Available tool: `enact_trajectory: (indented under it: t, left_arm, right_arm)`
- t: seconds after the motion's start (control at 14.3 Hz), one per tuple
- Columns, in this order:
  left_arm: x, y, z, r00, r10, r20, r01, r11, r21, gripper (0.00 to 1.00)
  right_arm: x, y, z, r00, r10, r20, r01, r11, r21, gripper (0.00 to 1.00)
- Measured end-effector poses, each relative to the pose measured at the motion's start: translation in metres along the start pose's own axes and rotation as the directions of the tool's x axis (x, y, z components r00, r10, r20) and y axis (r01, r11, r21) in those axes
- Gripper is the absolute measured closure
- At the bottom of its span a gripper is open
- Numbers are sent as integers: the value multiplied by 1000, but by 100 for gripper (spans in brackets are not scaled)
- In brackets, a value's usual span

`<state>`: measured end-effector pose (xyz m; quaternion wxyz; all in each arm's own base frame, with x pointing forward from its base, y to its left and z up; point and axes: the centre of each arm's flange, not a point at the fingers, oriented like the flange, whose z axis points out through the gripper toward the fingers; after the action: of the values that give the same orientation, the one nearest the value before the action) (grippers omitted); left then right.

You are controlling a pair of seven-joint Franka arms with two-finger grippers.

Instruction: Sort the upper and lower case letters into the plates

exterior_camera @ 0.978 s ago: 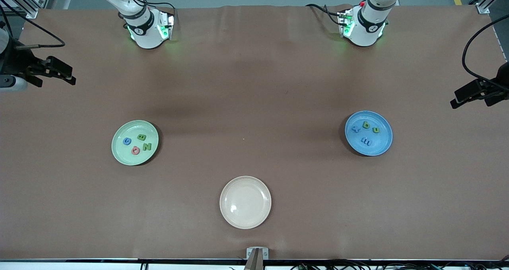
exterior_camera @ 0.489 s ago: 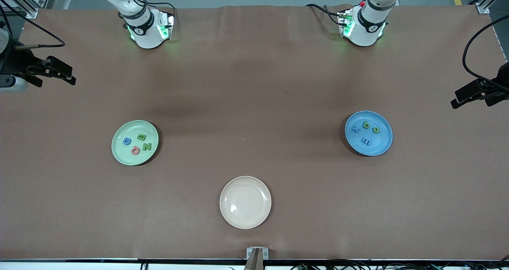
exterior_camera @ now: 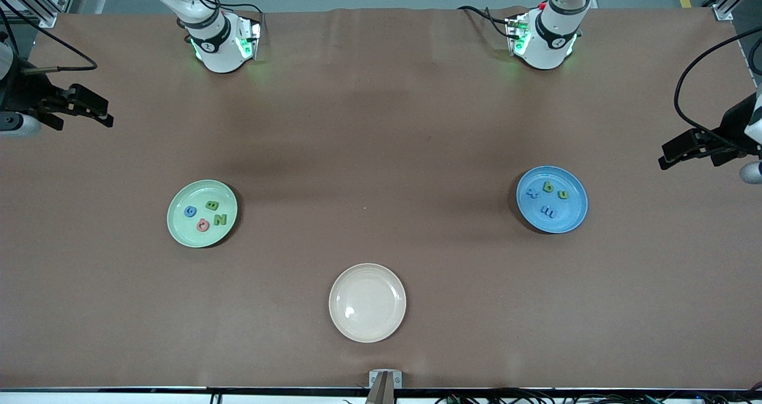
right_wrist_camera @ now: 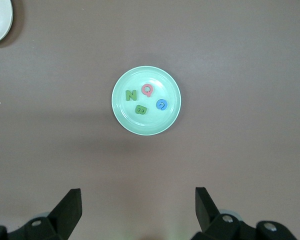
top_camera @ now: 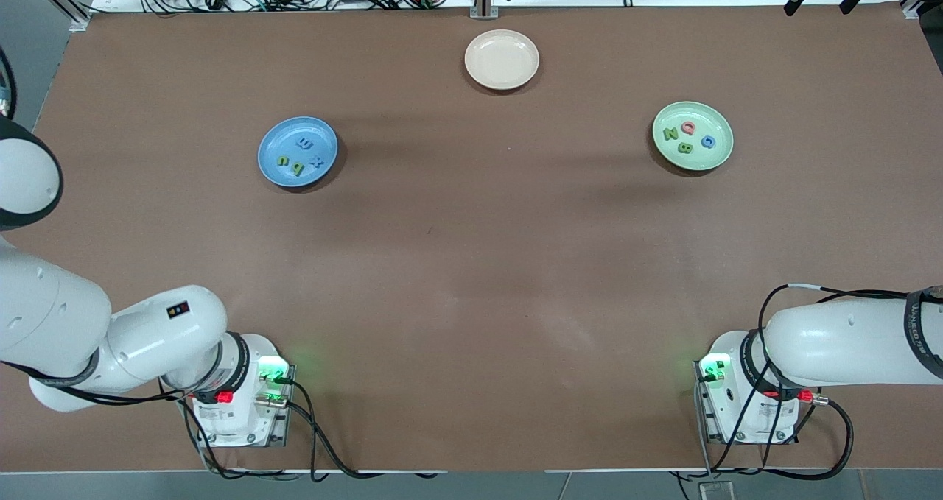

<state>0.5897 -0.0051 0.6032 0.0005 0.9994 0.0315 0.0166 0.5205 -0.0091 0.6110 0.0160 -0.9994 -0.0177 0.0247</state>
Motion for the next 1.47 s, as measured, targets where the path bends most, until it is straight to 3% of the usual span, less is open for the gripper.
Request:
enact_trajectory:
  t: [0.28,1.19,1.47]
  left_arm:
    - [-5,9,-10,1000,2,-20,-1,1000,31,0]
    - [-13,9,-18,1000,1,-29,0,999,34,0]
    - [-30,8,-33,999,-10,-44,9,1000,-22,0]
  right_arm:
    - [0,5,-3,1000,10,-7,-10,1000,1,0]
    - [0,5,-8,1000,10,-17,-10,1000,0,0]
    - [0,6,-8,1000,10,-17,-10,1000,0,0]
